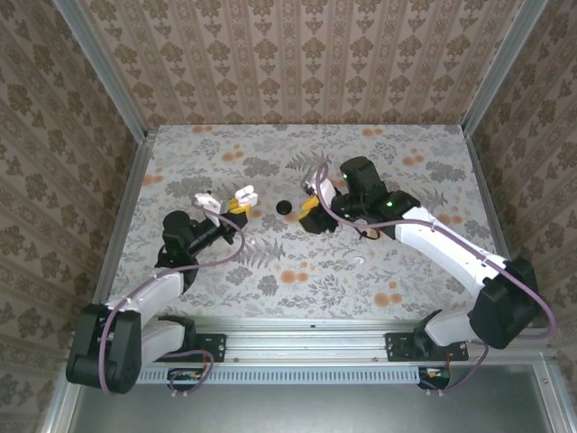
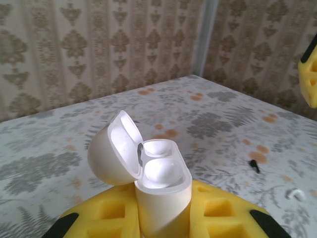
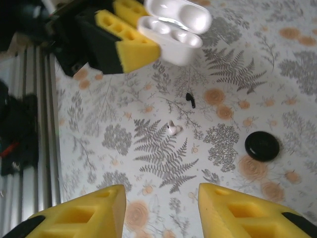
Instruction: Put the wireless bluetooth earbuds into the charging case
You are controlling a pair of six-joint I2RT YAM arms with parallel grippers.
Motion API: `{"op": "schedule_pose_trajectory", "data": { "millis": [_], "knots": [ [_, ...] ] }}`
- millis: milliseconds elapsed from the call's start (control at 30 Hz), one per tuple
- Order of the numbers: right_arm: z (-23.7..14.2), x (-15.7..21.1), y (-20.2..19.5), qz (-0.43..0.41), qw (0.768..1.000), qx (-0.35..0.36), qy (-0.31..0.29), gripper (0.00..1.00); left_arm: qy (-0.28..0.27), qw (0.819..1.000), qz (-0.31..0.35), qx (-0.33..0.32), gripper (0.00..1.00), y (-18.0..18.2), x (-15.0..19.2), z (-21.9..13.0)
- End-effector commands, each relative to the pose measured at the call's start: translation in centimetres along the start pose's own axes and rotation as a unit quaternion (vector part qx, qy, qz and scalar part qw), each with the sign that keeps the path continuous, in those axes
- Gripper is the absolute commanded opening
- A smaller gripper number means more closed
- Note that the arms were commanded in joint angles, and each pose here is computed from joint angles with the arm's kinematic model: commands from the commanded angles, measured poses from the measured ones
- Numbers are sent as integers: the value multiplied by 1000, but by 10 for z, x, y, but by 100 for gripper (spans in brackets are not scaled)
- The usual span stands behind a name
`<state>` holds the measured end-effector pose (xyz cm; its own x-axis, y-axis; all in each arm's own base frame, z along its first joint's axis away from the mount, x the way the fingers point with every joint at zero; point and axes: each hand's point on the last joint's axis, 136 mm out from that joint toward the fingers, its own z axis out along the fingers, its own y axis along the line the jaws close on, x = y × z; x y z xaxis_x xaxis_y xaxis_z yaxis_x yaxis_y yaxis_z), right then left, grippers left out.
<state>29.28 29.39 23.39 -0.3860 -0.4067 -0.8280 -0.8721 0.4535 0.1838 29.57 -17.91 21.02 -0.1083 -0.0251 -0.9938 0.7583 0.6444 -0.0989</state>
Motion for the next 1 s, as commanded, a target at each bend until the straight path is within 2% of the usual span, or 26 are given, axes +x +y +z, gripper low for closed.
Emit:
{"op": "schedule_pose_trajectory", "data": {
  "millis": [0,167,267,433,567,600,633,733,967],
  "knots": [
    [18,-1,-17,190,980,48,22,45,9,997,4,-76,0,24,1,-10],
    [49,11,-14,333,935,92,75,48,21,991,-6,-129,0,45,5,-24],
    [62,16,-17,433,890,128,72,52,23,987,-7,-157,0,56,7,-30],
    [84,34,-20,600,779,173,65,52,38,978,-12,-207,0,76,14,-39],
    [108,50,-8,694,689,194,75,52,42,974,-11,-224,0,84,13,-43],
    [112,61,-5,718,658,210,87,51,47,972,-10,-228,0,86,13,-44],
    [118,65,-2,735,637,216,90,51,52,971,-10,-233,0,88,14,-45],
    [138,70,3,763,596,231,96,52,53,967,-8,-251,0,94,11,-51],
    [170,80,5,799,525,273,108,51,48,961,-5,-271,0,100,7,-60]
  ]
}}
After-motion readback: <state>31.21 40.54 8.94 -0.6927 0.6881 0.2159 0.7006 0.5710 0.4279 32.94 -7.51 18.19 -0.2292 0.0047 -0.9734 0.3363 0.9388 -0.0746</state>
